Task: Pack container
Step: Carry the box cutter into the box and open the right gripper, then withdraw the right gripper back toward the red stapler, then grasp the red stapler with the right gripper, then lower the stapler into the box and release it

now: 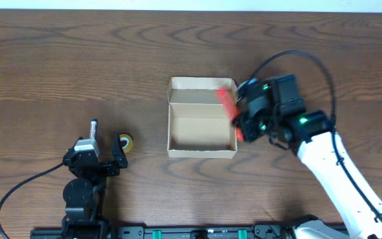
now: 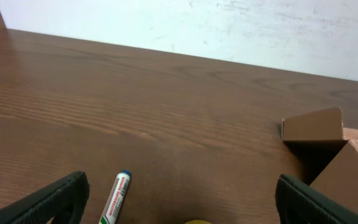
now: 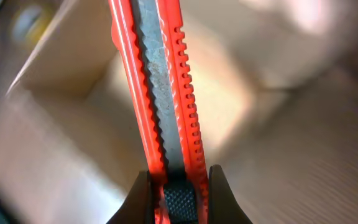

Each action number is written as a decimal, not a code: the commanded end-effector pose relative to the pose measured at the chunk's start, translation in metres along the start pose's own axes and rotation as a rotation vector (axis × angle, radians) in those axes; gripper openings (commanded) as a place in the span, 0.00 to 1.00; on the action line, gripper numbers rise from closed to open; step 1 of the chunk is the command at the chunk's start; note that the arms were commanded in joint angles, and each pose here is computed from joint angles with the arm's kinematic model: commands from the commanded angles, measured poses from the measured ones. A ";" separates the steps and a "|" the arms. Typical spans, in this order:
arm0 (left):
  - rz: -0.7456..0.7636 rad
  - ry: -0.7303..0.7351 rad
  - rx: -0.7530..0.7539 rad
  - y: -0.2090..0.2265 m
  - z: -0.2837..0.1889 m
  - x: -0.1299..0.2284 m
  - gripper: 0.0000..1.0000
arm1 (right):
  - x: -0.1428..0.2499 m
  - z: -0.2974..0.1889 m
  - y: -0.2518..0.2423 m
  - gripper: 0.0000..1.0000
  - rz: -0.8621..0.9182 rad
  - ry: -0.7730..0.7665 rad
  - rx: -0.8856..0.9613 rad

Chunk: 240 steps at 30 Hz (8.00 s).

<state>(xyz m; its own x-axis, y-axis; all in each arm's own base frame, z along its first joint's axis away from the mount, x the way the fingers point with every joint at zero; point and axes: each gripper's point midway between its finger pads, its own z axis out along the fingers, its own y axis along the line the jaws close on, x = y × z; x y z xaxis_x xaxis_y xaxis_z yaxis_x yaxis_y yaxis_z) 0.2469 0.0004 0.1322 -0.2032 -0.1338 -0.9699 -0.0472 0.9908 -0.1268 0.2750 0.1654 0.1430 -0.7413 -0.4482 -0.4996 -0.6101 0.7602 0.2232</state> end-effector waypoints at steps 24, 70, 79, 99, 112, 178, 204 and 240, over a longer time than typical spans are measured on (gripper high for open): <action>-0.028 0.057 -0.011 0.004 0.002 0.020 0.95 | -0.029 0.042 0.012 0.01 -0.877 0.181 0.044; -0.035 0.057 -0.011 0.004 0.002 0.020 0.95 | -0.068 0.067 0.002 0.84 -0.573 0.201 0.087; -0.036 0.057 -0.011 0.004 0.002 0.020 0.95 | -0.139 -0.060 -0.072 0.99 0.092 -0.108 0.489; -0.036 0.057 -0.011 0.004 0.002 0.020 0.95 | 0.053 -0.097 -0.187 0.88 0.956 0.182 0.629; -0.036 0.057 -0.011 0.004 0.002 0.020 0.95 | 0.116 -0.045 -0.218 0.87 0.930 0.314 0.597; -0.044 0.057 -0.011 0.004 0.002 0.020 0.95 | -0.025 -0.010 -0.040 0.01 -0.473 0.220 0.065; -0.044 0.059 0.005 0.001 0.002 0.021 0.95 | -0.058 0.035 0.050 0.01 -1.082 0.255 -0.068; -0.044 0.059 0.004 0.001 0.002 0.021 0.95 | 0.004 0.130 0.019 0.29 -1.034 0.497 -0.281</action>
<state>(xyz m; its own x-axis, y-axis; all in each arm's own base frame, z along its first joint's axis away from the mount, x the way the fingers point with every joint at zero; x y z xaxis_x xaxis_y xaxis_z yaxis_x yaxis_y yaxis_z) 0.2469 -0.0004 0.1322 -0.2022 -0.1670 -0.9650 -0.0499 0.9858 -0.1601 0.2947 0.2323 0.0314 0.1640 -0.9744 -0.1537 -0.9764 -0.1826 0.1154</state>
